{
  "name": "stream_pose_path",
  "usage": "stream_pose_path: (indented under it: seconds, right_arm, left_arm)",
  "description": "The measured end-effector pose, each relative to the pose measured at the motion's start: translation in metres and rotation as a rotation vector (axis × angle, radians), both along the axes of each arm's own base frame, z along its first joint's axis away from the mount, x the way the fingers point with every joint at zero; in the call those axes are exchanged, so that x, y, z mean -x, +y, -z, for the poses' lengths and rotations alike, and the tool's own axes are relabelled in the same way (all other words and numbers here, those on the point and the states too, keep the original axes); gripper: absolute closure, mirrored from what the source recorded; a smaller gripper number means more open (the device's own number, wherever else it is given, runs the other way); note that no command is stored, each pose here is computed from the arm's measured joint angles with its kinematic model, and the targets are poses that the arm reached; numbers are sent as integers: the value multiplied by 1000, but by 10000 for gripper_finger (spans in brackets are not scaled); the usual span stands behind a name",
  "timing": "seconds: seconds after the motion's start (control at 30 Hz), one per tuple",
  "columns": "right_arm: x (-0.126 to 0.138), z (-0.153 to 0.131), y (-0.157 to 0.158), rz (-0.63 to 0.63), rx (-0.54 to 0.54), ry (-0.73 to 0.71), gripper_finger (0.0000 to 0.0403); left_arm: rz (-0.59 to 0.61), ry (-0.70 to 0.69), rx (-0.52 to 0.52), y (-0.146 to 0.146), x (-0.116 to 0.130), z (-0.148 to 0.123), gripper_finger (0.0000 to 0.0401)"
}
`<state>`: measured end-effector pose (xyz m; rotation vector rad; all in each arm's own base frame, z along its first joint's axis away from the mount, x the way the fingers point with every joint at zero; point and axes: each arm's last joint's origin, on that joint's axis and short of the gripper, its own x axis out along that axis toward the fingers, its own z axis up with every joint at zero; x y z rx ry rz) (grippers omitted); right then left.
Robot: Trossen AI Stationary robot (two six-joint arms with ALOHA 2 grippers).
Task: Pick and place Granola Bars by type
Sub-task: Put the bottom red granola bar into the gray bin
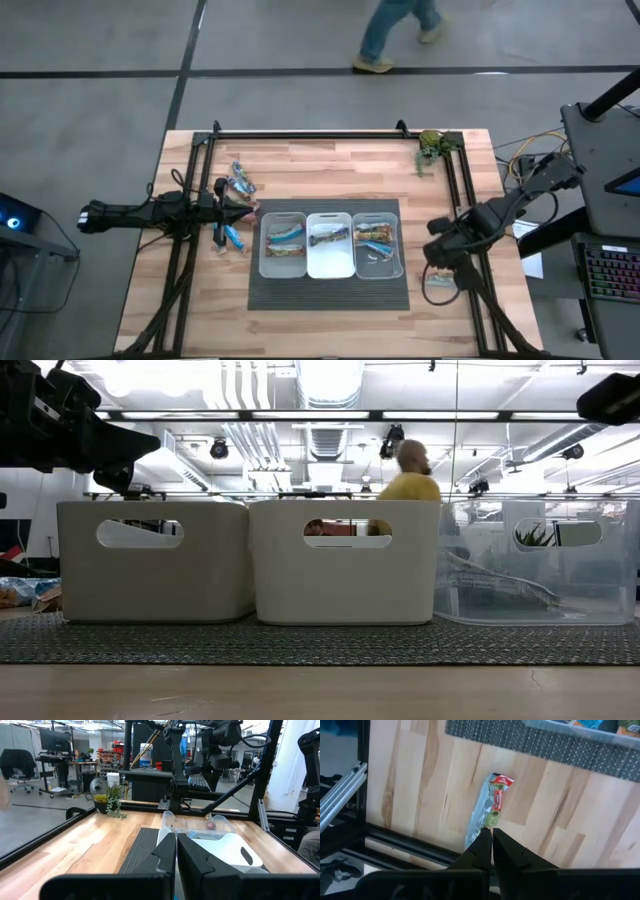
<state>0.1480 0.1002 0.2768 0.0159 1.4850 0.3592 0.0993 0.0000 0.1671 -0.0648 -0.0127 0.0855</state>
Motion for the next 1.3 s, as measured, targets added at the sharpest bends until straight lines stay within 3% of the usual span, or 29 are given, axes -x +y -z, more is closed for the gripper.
stream_pose_path:
  seconds: [0.53,1.3]
  right_arm:
    - [-4,29,7,8,12,22,394]
    - [16,47,27,48,23,84,394]
  left_arm:
    - [0,0,0,0,0,0,401]
    - [0,0,0,0,0,0,401]
